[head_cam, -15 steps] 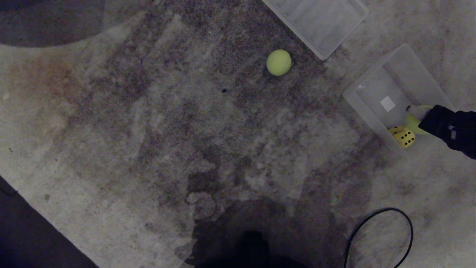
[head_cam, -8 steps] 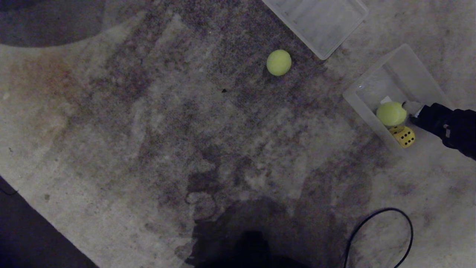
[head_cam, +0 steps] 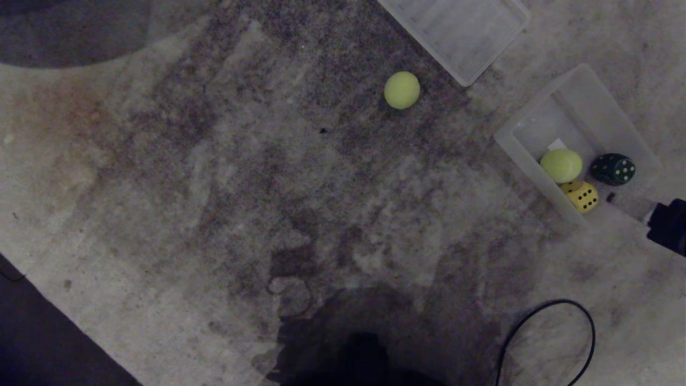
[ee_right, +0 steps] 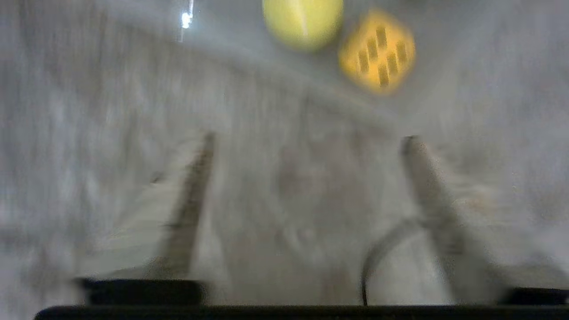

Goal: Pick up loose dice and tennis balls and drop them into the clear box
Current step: Pick up the ball on the floor

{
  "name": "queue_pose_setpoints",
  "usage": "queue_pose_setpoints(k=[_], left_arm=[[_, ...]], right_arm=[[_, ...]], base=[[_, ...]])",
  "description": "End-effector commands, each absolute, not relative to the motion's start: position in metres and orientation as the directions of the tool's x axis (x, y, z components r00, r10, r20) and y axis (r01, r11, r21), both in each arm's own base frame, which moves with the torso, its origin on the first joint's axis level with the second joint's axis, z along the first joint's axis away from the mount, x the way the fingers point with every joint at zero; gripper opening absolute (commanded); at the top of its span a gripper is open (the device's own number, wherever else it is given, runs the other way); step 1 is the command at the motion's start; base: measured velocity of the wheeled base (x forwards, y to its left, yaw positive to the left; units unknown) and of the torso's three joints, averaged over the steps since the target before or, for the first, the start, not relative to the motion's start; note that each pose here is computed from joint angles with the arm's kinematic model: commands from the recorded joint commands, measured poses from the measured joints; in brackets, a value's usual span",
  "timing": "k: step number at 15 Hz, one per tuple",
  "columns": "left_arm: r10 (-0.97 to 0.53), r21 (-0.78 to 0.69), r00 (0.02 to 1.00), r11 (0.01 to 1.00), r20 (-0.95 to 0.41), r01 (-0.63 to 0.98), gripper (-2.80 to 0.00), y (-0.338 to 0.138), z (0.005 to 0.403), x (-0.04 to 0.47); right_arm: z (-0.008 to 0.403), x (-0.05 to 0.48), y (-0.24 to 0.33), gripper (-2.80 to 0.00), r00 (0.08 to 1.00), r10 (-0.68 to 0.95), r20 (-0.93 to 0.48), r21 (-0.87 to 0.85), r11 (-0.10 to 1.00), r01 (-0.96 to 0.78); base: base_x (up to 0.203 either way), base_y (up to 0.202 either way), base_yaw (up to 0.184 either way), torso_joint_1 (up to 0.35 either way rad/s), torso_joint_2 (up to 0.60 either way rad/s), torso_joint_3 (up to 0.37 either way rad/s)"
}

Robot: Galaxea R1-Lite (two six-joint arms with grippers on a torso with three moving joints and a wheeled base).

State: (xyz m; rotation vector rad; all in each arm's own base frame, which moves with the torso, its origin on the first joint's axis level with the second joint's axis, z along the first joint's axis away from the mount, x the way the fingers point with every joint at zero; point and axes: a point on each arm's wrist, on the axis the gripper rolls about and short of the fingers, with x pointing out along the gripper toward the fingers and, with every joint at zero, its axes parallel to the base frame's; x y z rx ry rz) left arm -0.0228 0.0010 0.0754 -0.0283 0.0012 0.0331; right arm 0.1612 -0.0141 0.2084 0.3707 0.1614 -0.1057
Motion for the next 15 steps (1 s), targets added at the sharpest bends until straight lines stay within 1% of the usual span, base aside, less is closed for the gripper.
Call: queue_pose_setpoints(k=[1, 3, 7, 9, 11, 15], left_arm=[[0.032, -0.029, 0.999, 0.999, -0.005, -0.032, -2.80, 0.001, 0.075, -0.023], [0.034, -0.029, 0.999, 0.999, -0.005, -0.034, -2.80, 0.001, 0.075, -0.023], [0.033, -0.029, 0.999, 0.999, -0.005, -0.033, -2.80, 0.001, 0.075, -0.023], [0.032, -0.029, 0.999, 0.999, -0.005, -0.032, -2.80, 0.001, 0.075, -0.023], [0.034, -0.029, 0.999, 0.999, -0.005, -0.034, -2.80, 0.001, 0.075, -0.023], [0.032, -0.029, 0.999, 0.999, -0.005, -0.033, -2.80, 0.001, 0.075, -0.023]], right_arm=[[0.209, 0.109, -0.007, -2.80, 0.988, -0.047, -0.149, 0.353, 0.930, 0.097], [0.196, 0.073, -0.004, -2.80, 0.975, -0.033, -0.219, 0.323, 0.941, 0.104], [0.156, 0.009, 0.000, -2.80, 0.973, -0.027, -0.228, 0.222, 0.972, 0.079], [0.128, -0.012, 0.001, -2.80, 0.964, -0.016, -0.264, 0.171, 0.983, 0.063], [0.104, -0.022, 0.000, -2.80, 0.959, -0.015, -0.284, 0.117, 0.992, 0.050], [0.085, -0.038, 0.000, -2.80, 0.986, -0.004, -0.165, 0.092, 0.996, 0.020]], base=[[0.000, 0.000, 0.000, 0.000, 0.00, 0.000], [0.000, 0.000, 0.000, 0.000, 0.00, 0.000], [0.000, 0.000, 0.000, 0.000, 0.00, 0.000], [0.000, 0.000, 0.000, 0.000, 0.00, 0.000], [0.000, 0.000, 0.000, 0.000, 0.00, 0.000], [0.000, 0.000, 0.000, 0.000, 0.00, 0.000]])
